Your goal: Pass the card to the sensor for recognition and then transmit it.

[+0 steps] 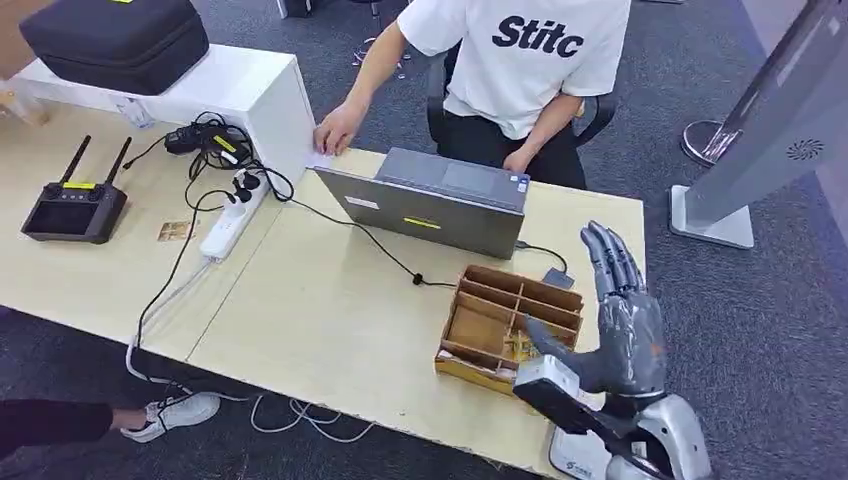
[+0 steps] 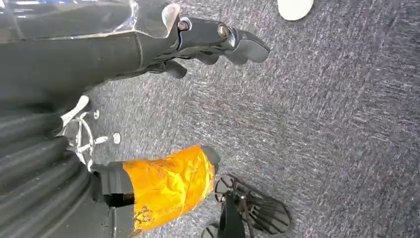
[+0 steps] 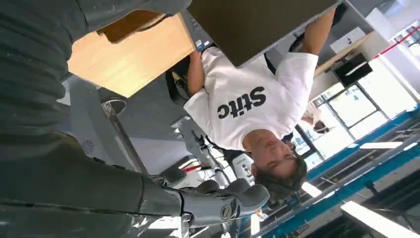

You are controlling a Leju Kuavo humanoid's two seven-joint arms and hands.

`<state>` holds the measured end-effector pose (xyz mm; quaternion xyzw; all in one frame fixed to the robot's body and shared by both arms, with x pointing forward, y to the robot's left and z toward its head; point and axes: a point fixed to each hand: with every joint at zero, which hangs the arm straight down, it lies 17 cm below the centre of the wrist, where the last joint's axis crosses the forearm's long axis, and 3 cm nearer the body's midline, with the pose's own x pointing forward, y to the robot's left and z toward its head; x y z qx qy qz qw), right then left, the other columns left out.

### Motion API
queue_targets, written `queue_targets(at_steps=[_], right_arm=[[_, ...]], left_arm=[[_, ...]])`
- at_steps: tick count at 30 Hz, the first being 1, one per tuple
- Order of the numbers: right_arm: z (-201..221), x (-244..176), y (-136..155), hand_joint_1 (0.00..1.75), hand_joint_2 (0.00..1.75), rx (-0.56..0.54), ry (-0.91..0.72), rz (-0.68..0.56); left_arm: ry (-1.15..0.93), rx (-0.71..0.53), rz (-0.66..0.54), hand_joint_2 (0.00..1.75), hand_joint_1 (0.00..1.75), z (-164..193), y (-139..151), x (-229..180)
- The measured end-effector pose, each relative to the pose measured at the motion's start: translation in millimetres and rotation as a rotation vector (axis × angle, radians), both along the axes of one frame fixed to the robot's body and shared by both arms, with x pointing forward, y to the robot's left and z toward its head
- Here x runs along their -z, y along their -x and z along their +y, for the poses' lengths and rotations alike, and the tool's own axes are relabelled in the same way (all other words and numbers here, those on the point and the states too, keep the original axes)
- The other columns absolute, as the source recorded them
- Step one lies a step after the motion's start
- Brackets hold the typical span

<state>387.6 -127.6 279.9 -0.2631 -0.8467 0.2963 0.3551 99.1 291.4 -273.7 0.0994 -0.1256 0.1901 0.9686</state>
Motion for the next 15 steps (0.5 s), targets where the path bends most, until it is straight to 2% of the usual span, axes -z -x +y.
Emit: queue_targets(at_steps=[2,7,15], right_arm=[[-0.3,12.6,20.9,0.0,1.75,-0.024,-0.004,0.01],[-2.5,21.3,45.7,0.0,1.75,-0.073,-0.046,0.043],[-2.4,25.2,53.2,0.0,1.75,-0.095,-0.076,0.064]], left_arm=[[0.003,-0.01,0.007,1.75,0.0,-1.1,4.8,0.8],[0.012,-0.023,0.005,1.75,0.0,-5.7,4.5,0.7],[0.014,-0.03,0.004,1.75,0.0,-6.2,4.8,0.7]])
